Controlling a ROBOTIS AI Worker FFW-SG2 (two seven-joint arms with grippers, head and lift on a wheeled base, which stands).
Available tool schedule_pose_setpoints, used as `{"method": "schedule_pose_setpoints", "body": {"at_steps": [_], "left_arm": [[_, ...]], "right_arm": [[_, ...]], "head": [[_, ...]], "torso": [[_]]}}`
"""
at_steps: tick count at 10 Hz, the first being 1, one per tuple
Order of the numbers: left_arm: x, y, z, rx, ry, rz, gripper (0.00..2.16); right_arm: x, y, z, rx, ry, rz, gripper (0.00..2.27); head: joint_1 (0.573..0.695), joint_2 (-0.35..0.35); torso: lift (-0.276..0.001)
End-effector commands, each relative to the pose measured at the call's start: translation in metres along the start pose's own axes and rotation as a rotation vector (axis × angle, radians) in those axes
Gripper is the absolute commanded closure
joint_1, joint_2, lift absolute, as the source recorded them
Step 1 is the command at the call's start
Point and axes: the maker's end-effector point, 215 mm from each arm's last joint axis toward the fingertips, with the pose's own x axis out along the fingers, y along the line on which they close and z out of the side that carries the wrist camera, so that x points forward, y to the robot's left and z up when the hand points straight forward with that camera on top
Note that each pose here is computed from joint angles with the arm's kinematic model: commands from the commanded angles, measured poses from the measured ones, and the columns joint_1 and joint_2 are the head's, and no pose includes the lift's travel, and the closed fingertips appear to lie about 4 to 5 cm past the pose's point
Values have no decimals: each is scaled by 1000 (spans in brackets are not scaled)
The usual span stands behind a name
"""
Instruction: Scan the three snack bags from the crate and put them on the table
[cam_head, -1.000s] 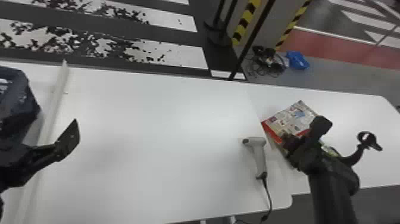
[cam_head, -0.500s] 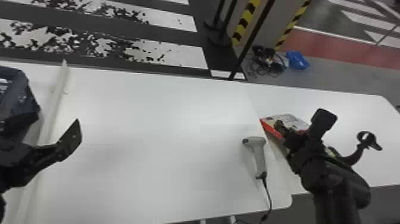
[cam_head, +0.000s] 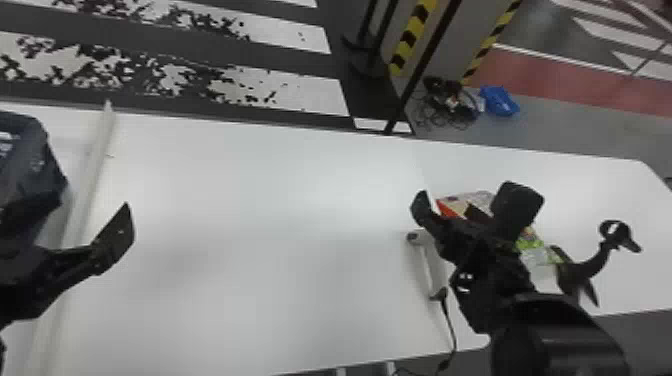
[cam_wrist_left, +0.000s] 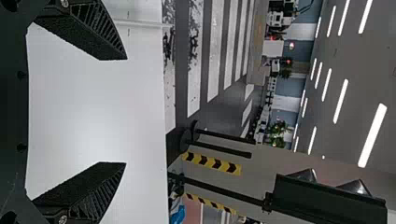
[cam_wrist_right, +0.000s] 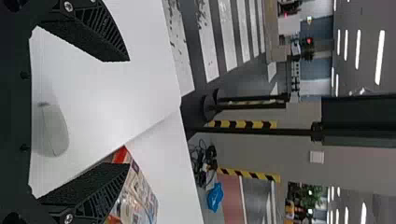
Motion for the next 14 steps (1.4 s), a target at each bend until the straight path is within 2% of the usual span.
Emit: {"method": "schedule_pose_setpoints", "body": {"at_steps": [1, 3, 4, 5, 6, 7, 9, 10, 11, 12, 14], "left_arm": [[-1, 3, -2, -19, 1, 17, 60], [-7, 6, -4, -26, 4, 40, 60], [-12, 15, -7, -23, 8, 62, 60], [-20, 26, -8, -17, 12, 84, 60], [-35, 47, 11, -8, -18, 118, 60], [-50, 74, 22, -5, -6, 165, 60], [-63, 133, 37, -52, 62, 252, 60], [-64, 160, 45, -90, 100, 286, 76], [-63, 182, 49, -130, 108, 316, 76], [-52, 196, 60, -131, 104, 322, 80], [-33, 229, 58, -163, 176, 326, 188]], "right_arm": [[-20, 69, -16, -33, 20, 154, 83], [-43, 144, -33, -53, 14, 315, 97], [-53, 176, -33, -74, -19, 373, 120], [-62, 201, -31, -104, -71, 408, 127], [-64, 210, -31, -101, -88, 423, 127], [-65, 214, -31, -99, -88, 431, 127], [-67, 209, -37, -110, -83, 429, 127], [-68, 205, -40, -117, -77, 424, 127], [-69, 203, -40, -126, -78, 421, 127], [-70, 200, -43, -136, -74, 419, 127], [-69, 198, -48, -145, -67, 414, 127]], "head": [[695, -299], [695, -172], [695, -147], [695, -83], [695, -27], [695, 28], [695, 105], [695, 149], [695, 185], [695, 215], [695, 238]], "torso": [[-94], [-94], [-94], [-94], [-94], [-94], [-94], [-94], [-94], [-94], [-94]]}}
